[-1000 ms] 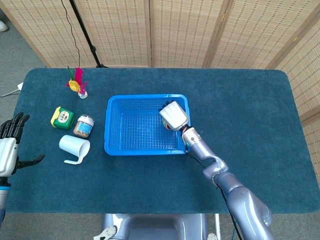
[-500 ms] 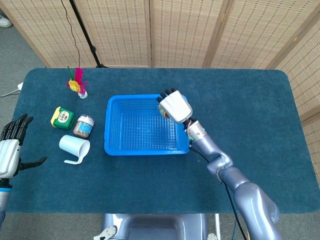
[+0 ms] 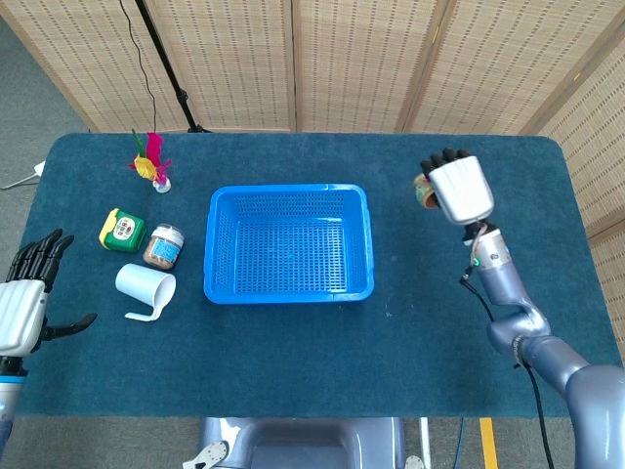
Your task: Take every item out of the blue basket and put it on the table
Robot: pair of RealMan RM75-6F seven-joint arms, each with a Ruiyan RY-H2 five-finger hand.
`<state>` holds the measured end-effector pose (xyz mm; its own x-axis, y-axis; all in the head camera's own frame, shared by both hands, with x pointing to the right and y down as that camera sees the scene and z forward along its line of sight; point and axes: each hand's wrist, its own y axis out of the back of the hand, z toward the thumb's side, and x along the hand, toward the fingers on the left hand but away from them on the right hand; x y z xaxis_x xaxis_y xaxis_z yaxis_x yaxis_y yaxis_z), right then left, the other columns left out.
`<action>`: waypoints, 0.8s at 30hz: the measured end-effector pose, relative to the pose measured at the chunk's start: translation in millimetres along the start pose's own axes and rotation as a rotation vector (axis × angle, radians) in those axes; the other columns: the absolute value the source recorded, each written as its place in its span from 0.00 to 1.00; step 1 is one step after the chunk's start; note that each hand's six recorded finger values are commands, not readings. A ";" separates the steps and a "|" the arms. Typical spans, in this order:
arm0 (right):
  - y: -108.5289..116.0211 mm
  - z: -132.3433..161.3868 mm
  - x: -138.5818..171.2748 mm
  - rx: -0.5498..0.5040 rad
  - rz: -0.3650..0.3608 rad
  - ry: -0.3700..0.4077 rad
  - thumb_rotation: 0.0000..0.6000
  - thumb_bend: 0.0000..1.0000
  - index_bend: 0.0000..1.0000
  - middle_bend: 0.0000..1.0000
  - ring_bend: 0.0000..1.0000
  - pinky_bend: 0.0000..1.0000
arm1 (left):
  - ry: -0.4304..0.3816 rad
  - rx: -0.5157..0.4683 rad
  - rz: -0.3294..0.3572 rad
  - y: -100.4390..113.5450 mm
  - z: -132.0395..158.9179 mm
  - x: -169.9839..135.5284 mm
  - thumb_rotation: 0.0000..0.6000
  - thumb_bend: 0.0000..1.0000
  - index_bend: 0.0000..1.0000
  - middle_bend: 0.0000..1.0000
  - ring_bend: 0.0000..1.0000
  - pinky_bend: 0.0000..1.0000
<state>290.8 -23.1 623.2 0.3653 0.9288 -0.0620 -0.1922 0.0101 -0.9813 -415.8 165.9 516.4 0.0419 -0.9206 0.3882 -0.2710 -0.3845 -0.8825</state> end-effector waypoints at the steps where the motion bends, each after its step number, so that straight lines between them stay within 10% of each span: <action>1: -5.0 -6.9 9.6 0.003 0.021 -0.010 1.00 0.40 0.59 0.58 0.49 0.61 | 0.001 0.004 -0.002 -0.9 -0.4 -1.1 1.00 0.06 0.00 0.00 0.00 0.00; 11: -49.2 -14.1 68.7 -0.055 0.170 -0.028 1.00 0.31 0.49 0.51 0.44 0.56 | -0.007 0.010 -0.001 -5.0 1.7 -16.8 1.00 0.06 0.00 0.00 0.00 0.00; 14: -54.7 -5.7 73.8 -0.096 0.180 -0.021 1.00 0.01 0.13 0.18 0.15 0.29 | -0.005 0.010 0.000 -6.0 1.1 -19.6 1.00 0.06 0.00 0.00 0.00 0.00; 16: -58.7 -2.4 76.1 -0.128 0.201 -0.017 1.00 0.00 0.00 0.01 0.01 0.09 | -0.005 0.008 0.000 -6.2 0.7 -20.6 1.00 0.06 0.00 0.00 0.00 0.00; 24: -69.6 6.1 84.4 -0.276 0.370 -0.062 1.00 0.00 0.00 0.00 0.00 0.00 | -0.005 0.009 -0.009 -9.6 -1.9 -27.9 1.00 0.06 0.00 0.00 0.00 0.00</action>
<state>329.4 56.8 687.4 0.2613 0.8718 -0.4143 -0.0472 -0.4171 -0.9076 -416.2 195.5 514.5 0.0491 -0.9173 0.3951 -0.2620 -0.3935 -0.8812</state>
